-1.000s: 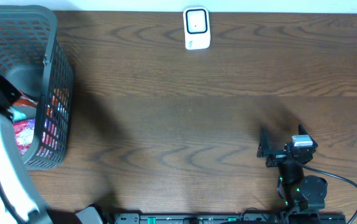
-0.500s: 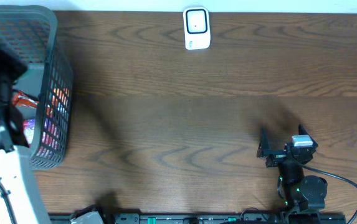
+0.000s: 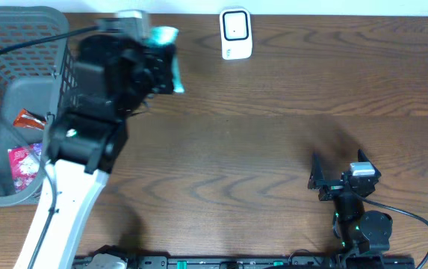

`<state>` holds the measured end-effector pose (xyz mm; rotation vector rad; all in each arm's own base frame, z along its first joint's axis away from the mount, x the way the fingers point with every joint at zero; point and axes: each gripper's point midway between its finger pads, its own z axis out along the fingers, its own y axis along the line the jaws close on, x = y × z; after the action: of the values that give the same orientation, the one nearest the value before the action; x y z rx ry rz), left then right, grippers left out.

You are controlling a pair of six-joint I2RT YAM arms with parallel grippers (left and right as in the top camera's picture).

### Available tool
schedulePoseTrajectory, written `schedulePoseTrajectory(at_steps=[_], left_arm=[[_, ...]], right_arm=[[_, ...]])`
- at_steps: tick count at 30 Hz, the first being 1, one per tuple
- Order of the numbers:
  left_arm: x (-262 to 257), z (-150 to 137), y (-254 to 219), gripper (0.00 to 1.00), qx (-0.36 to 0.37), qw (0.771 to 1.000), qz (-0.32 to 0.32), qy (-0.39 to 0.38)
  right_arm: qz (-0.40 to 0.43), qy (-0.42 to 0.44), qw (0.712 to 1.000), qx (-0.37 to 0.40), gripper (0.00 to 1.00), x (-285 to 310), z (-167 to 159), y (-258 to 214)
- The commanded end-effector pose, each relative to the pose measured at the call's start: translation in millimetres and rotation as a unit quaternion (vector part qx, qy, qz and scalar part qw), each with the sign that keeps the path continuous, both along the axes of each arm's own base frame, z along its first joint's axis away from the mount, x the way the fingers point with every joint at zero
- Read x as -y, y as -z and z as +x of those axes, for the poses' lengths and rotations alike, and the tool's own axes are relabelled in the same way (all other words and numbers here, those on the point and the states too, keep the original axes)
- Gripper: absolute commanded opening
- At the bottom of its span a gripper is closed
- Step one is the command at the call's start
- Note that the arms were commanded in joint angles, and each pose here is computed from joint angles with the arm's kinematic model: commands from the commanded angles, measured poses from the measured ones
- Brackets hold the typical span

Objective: Scan the item barcode
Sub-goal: 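Lift the green wrapper out and drop it on the table center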

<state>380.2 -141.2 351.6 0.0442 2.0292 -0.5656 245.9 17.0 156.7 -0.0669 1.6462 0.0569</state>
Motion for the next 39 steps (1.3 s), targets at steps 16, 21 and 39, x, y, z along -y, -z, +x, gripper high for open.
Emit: schedulePoseTrajectory(at_steps=[16,21,39], left_arm=[[115,-11,194,0.08,-0.218,0.956,0.149,0.128],[133,-17,209,0.6,-0.224,0.95,0.158,0.148],[-17,-2,0,0.87,0.023,0.994,0.098,-0.039]], right_arm=[[-0.003,-0.002,1.0,-0.001,0.99,-1,0,1],[-0.003,-0.002,1.0,-0.001,0.99,-1,0,1],[-0.003,-0.002,1.0,-0.001,0.99,-1,0,1]])
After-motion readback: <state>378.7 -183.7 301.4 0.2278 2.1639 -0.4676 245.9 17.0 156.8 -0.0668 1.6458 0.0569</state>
